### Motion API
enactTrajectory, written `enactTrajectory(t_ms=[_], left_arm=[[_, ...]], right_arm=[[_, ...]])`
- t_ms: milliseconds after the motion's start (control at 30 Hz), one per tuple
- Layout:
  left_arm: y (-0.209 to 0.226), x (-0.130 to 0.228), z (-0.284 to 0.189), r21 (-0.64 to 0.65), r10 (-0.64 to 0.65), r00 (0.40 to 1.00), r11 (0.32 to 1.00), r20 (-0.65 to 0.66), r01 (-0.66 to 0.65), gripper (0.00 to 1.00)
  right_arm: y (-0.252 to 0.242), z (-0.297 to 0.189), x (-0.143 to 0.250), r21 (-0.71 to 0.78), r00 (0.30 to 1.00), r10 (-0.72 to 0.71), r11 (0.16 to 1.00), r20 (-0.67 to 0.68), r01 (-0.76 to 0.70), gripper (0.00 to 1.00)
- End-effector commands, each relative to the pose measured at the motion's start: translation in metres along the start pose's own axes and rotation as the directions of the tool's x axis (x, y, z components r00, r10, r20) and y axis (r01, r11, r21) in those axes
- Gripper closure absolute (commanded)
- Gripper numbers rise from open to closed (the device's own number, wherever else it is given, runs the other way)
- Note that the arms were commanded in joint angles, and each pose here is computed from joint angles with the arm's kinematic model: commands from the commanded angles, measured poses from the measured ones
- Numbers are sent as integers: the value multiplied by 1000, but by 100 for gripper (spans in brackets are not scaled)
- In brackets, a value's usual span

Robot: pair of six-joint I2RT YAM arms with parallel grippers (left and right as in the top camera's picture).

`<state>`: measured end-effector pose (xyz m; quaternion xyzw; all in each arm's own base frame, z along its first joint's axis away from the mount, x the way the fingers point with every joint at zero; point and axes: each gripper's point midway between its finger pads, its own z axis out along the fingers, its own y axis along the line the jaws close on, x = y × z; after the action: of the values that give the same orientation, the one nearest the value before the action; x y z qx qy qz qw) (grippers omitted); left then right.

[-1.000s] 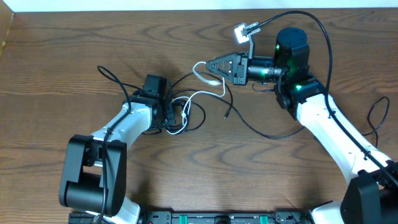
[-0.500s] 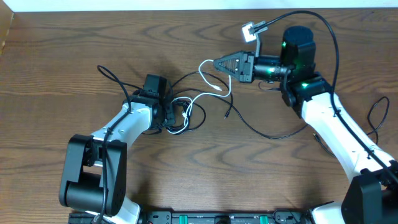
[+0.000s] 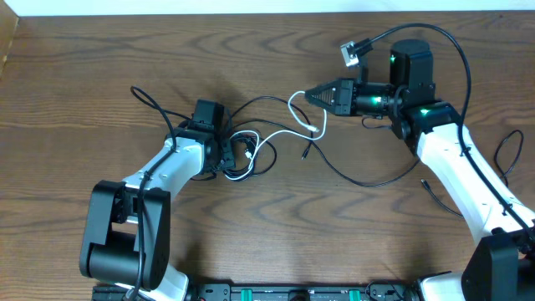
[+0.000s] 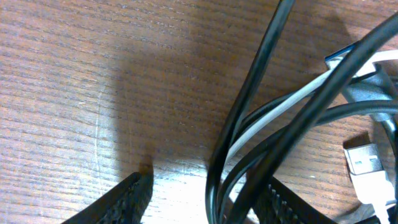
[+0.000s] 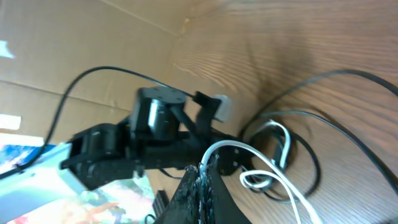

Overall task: Untangle cables
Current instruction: 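Pull the white cable rightward out of the bundle with the right gripper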

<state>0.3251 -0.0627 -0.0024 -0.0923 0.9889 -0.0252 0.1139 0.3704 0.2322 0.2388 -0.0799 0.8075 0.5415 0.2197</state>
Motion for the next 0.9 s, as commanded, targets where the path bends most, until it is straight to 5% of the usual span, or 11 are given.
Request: enactTrajectory(t_ms=[0,300,633,867], left_arm=[[10,19,16,-37,-5,997,999,-72,3,44],[10,19,16,-37,-5,997,999,-72,3,44],[10,19,16,-36,-5,997,999,-73,3,36],[10,19,16,-36,-5,997,999,-71,2,32]], right_arm=[[-2,-9,-5,57,997,-67,996,29,65,99],[7,-46,-26,147,980,-139,982,143,118,99],[15,-115,-33,446,913,-317,877,257,179,99],[5,-126,-18,515,930,-276,849,241,119,99]])
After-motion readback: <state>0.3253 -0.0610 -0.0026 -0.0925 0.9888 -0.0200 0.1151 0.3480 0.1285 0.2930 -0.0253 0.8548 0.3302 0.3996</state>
